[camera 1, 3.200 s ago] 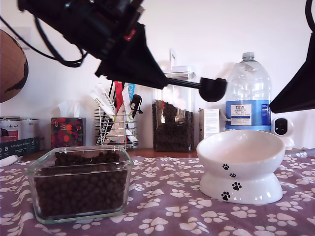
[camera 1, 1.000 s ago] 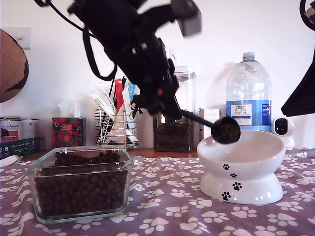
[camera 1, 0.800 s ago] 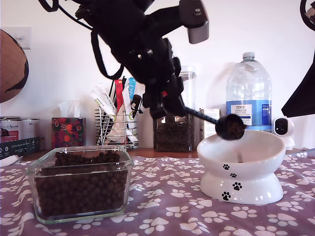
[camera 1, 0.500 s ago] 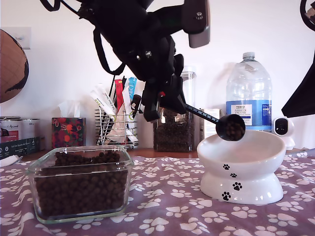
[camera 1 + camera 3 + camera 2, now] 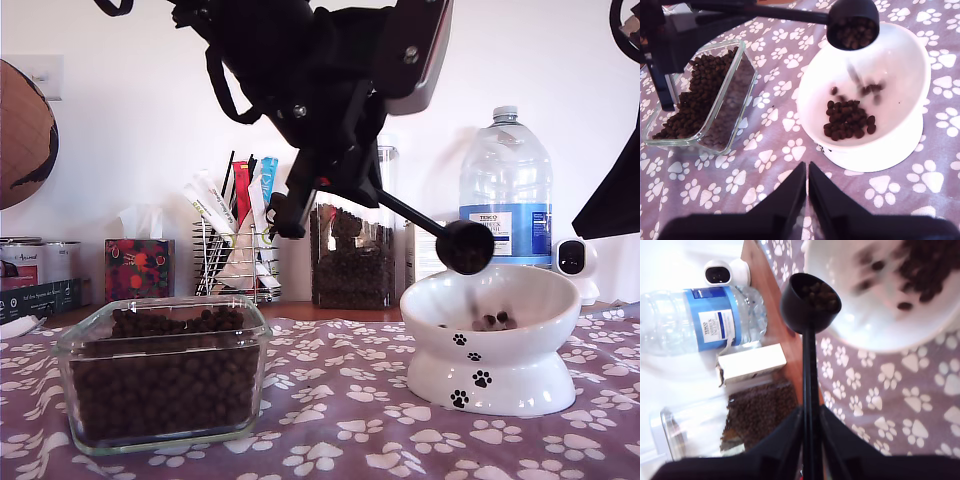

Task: Measure one spoon of cat food and pour it into the food bowl

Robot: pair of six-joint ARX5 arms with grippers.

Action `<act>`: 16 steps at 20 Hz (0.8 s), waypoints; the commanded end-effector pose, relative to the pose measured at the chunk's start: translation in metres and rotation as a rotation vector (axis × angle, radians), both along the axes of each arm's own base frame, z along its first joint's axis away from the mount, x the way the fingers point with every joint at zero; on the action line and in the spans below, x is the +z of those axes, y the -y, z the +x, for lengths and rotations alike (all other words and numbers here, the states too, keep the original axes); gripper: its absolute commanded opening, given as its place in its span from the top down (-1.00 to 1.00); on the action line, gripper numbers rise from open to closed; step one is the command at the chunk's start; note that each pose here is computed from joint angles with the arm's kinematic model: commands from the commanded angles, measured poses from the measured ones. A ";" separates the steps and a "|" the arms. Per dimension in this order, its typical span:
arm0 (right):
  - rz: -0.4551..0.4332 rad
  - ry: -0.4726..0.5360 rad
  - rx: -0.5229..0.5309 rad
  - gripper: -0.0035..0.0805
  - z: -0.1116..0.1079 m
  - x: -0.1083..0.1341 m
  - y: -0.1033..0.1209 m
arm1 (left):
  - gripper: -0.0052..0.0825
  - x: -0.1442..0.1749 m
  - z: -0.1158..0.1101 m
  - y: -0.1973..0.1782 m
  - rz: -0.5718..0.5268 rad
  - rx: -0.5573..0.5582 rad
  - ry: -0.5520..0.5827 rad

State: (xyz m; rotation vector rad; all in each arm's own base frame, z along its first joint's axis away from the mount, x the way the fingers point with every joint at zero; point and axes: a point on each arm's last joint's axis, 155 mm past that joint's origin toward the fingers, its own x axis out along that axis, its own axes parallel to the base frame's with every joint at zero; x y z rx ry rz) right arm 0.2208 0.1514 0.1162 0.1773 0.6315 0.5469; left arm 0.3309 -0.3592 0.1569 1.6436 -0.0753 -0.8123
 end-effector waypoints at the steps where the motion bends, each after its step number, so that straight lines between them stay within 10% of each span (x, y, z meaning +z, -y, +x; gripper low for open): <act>1: 0.010 0.011 -0.002 0.95 0.002 0.006 -0.001 | 0.93 0.005 0.000 0.003 0.015 -0.020 0.030; 16: 0.021 0.005 0.026 0.95 -0.001 0.007 -0.005 | 0.93 0.022 -0.005 0.007 0.243 -0.077 0.248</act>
